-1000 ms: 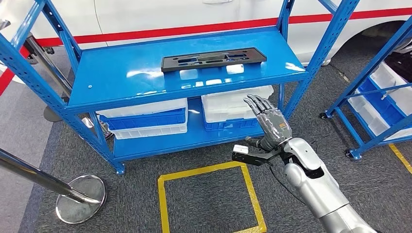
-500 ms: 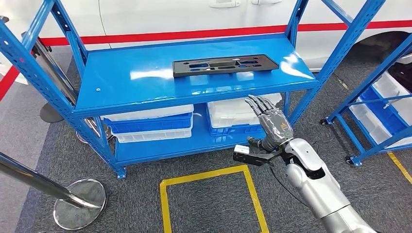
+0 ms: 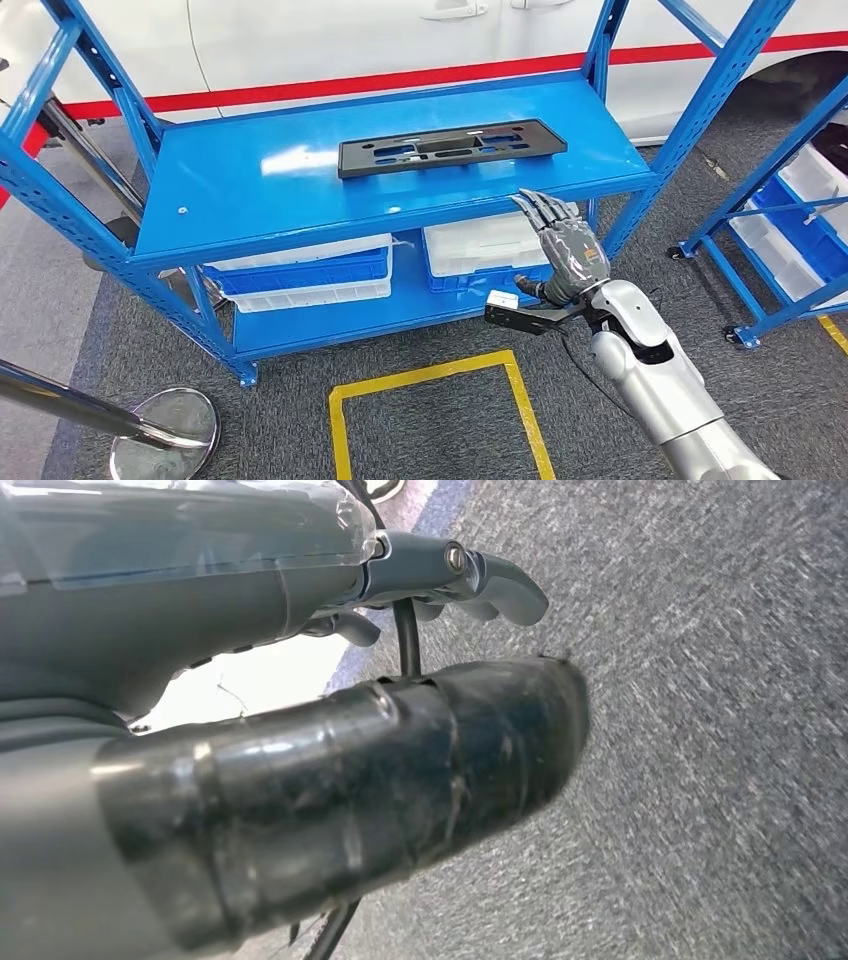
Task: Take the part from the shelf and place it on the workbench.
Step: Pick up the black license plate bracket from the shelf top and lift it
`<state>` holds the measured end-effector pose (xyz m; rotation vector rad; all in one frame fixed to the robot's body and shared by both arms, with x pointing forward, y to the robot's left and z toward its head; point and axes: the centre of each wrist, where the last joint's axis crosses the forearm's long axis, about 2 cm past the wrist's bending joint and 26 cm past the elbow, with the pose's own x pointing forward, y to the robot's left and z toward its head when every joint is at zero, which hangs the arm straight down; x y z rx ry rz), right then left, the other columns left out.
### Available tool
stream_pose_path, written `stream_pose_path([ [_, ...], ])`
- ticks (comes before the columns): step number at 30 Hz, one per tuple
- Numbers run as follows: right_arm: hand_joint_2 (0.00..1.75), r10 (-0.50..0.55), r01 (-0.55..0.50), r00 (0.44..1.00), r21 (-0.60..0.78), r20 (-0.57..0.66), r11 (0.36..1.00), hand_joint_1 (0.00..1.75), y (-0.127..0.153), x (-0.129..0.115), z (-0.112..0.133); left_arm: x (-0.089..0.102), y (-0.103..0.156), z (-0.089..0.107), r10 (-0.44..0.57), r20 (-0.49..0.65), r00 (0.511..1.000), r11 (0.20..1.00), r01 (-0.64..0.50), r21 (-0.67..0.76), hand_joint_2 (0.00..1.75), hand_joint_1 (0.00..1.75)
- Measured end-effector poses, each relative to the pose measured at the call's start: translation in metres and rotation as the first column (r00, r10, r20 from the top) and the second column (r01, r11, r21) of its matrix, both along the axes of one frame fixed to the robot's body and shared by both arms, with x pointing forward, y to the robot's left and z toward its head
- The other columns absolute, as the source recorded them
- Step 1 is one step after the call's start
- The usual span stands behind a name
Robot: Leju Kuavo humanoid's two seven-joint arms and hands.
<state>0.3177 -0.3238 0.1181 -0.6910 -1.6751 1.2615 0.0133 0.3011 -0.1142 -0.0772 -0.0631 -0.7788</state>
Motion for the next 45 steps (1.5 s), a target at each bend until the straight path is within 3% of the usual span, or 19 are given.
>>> stream_pose_path([
  [18, 1.75, -0.008, 0.008, 1.000, 0.002, -0.006, 1.000, 0.00, -0.001, -0.001, -0.002, -0.003, 0.002, 0.000, 0.010, -0.006, 1.000, 1.000, -0.010, 0.002, 0.00, 0.00],
  [25, 1.75, -0.069, 0.069, 0.998, 0.011, -0.010, 0.998, 0.00, -0.012, 0.004, -0.001, -0.002, 0.001, 0.000, 0.002, -0.003, 1.000, 1.000, -0.002, 0.001, 0.00, 0.00],
  [34, 1.75, -0.147, 0.146, 0.989, -0.016, -0.029, 0.989, 0.00, -0.027, 0.018, -0.002, -0.003, 0.002, 0.000, -0.017, -0.003, 1.000, 1.000, 0.017, -0.002, 0.00, 0.00],
  [45, 1.75, -0.151, 0.149, 0.987, -0.052, -0.049, 0.988, 0.00, -0.012, 0.038, -0.008, 0.000, 0.005, 0.000, -0.029, 0.006, 1.000, 1.000, 0.029, 0.000, 0.00, 0.00],
])
